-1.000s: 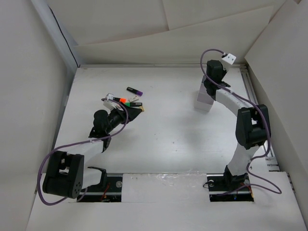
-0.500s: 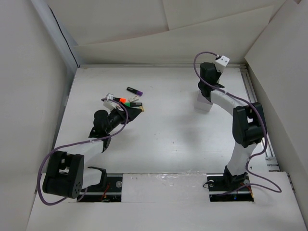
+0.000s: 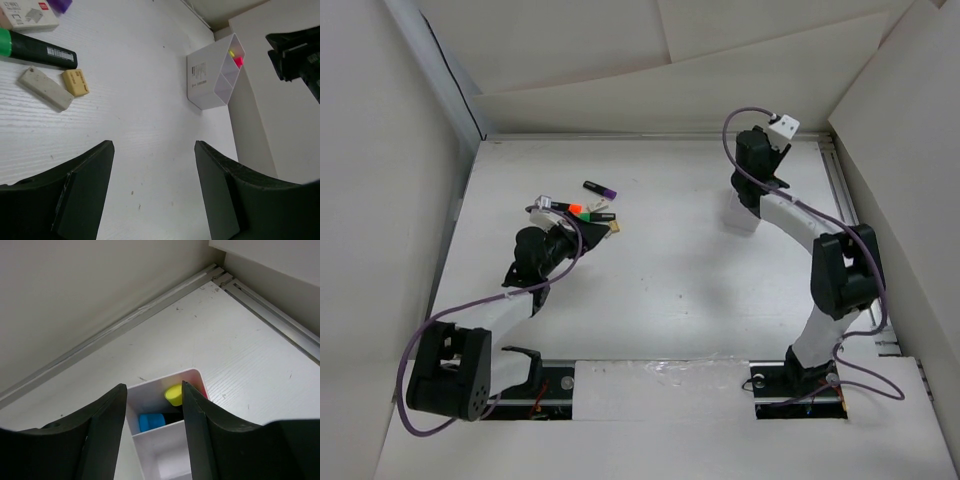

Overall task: Sort the stationery into containers
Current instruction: Place the stationery in the storage box, then move the stationery to the center of the board.

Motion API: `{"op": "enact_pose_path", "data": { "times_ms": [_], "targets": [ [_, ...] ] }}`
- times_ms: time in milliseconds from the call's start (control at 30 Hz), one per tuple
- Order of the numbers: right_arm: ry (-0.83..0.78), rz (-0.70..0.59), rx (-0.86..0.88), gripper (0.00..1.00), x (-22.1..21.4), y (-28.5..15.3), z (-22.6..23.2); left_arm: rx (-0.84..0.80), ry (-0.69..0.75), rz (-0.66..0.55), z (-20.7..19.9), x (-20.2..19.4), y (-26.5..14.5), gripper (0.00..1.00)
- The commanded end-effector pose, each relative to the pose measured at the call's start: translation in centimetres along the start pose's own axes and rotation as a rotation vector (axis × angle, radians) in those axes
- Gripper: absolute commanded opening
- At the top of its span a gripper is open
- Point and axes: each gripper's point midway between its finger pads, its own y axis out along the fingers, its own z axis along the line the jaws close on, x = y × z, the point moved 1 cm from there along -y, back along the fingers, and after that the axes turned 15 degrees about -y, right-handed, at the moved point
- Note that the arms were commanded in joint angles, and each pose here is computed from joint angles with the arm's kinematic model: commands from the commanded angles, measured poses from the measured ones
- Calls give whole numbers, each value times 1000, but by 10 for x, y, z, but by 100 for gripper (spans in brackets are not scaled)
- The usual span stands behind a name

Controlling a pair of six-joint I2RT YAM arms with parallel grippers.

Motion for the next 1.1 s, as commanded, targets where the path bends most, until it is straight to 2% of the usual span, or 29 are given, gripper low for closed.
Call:
{"op": "enact_pose_path", "data": {
  "times_ms": [0, 100, 133, 200, 233, 267, 300, 367, 433, 700, 733, 767, 900, 933, 1067],
  "targets": [
    [99, -78, 34, 54, 43, -29, -8, -1, 51, -77, -15, 20, 2, 61],
    [129, -71, 148, 54, 47, -60, 0, 106, 49, -149, -1, 34, 0, 56],
    [152, -62, 176, 50, 45, -69, 2, 130, 47, -172, 1, 39, 0, 55],
    [142, -16, 321, 37, 26, -90, 17, 212, 42, -256, 12, 53, -5, 49],
    [181, -11, 392, 14, 29, -105, 22, 247, 39, -281, 19, 56, -7, 46],
    [183, 21, 521, 2, 22, -118, 38, 292, 39, -329, 28, 63, -10, 43],
    [183, 44, 594, 0, 15, -130, 47, 309, 40, -348, 29, 67, -11, 37],
    [156, 95, 717, 0, -6, -156, 64, 357, 41, -396, 35, 75, -15, 31],
    [141, 130, 765, 0, -21, -172, 69, 389, 41, -411, 36, 81, -15, 27],
    [75, 248, 995, 0, -41, -221, 88, 502, 23, -456, 49, 96, -5, 27],
    [65, 261, 1026, 0, -44, -229, 91, 556, 21, -467, 62, 100, -3, 29],
    [46, 273, 1062, 0, -46, -237, 96, 565, 23, -480, 58, 107, 2, 31],
    [-1, 290, 1070, 19, -56, -242, 95, 672, 27, -446, 87, 107, 16, 36],
    [-16, 295, 1069, 27, -58, -242, 94, 683, 26, -440, 91, 107, 18, 36],
    [-34, 323, 1061, 41, -72, -241, 92, 710, 32, -413, 103, 102, 24, 45]
  ]
}}
